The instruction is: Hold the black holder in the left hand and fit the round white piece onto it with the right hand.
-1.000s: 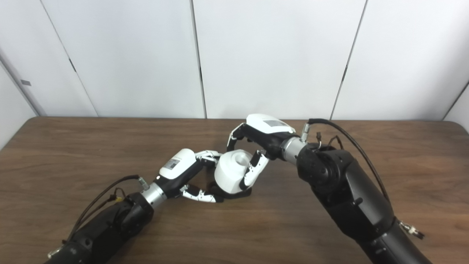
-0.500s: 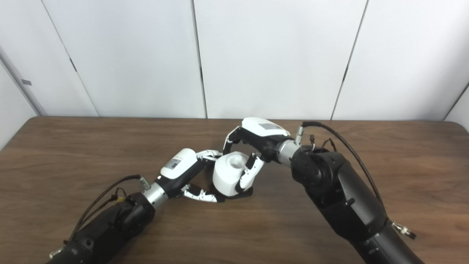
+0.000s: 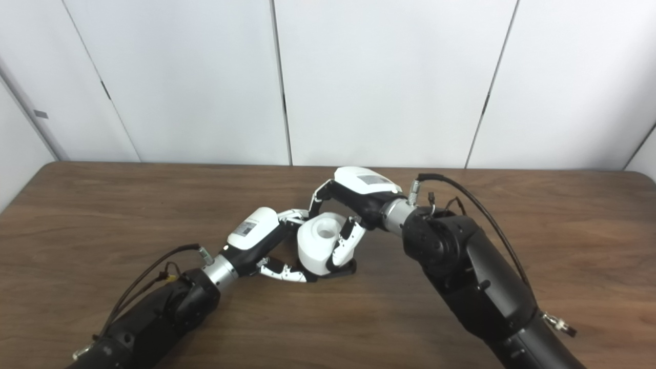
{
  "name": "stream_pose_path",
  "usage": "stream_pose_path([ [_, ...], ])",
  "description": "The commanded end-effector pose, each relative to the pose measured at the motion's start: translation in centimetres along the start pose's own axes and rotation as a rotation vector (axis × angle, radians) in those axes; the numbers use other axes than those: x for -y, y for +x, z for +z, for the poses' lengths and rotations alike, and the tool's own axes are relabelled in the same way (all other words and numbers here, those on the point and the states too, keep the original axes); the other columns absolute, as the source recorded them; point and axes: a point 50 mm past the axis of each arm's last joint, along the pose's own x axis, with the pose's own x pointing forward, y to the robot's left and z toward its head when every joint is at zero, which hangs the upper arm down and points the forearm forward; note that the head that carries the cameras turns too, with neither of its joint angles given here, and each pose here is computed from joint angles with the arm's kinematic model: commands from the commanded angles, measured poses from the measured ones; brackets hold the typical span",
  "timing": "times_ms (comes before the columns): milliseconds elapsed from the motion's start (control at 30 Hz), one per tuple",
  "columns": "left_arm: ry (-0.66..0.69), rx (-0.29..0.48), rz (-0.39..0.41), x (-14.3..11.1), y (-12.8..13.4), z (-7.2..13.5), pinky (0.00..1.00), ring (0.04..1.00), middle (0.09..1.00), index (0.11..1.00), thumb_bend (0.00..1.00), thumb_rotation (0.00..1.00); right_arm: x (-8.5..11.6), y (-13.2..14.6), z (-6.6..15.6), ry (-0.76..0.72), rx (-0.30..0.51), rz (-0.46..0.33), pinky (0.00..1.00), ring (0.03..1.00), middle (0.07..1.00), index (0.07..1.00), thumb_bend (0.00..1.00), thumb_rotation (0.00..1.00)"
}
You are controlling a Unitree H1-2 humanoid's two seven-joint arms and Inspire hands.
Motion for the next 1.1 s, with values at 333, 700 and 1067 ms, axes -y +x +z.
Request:
stream_pose_path([
  [333, 0.024, -0.103, -0.285, 5.4, -2.5, -0.5, 0.68, 0.844, 0.811, 0.487, 0.52, 0.07, 0.4, 0.4, 0.9, -0.077, 0.047, 0.008, 0.71, 0.790, 0.752, 0.480, 0.53, 0.14],
  [700, 0.029, -0.108, -0.291, 5.1, -2.8, -0.9, 0.70, 0.858, 0.819, 0.488, 0.52, 0.07, 1.6, -0.1, 0.7, -0.070, 0.035, 0.020, 0.73, 0.825, 0.804, 0.701, 0.87, 0.22],
  [1067, 0.028, -0.110, -0.293, 4.9, -3.0, -1.2, 0.70, 0.856, 0.816, 0.488, 0.52, 0.07, 2.4, -0.3, 0.8, -0.071, 0.025, 0.042, 0.75, 0.860, 0.888, 0.828, 0.93, 0.23],
])
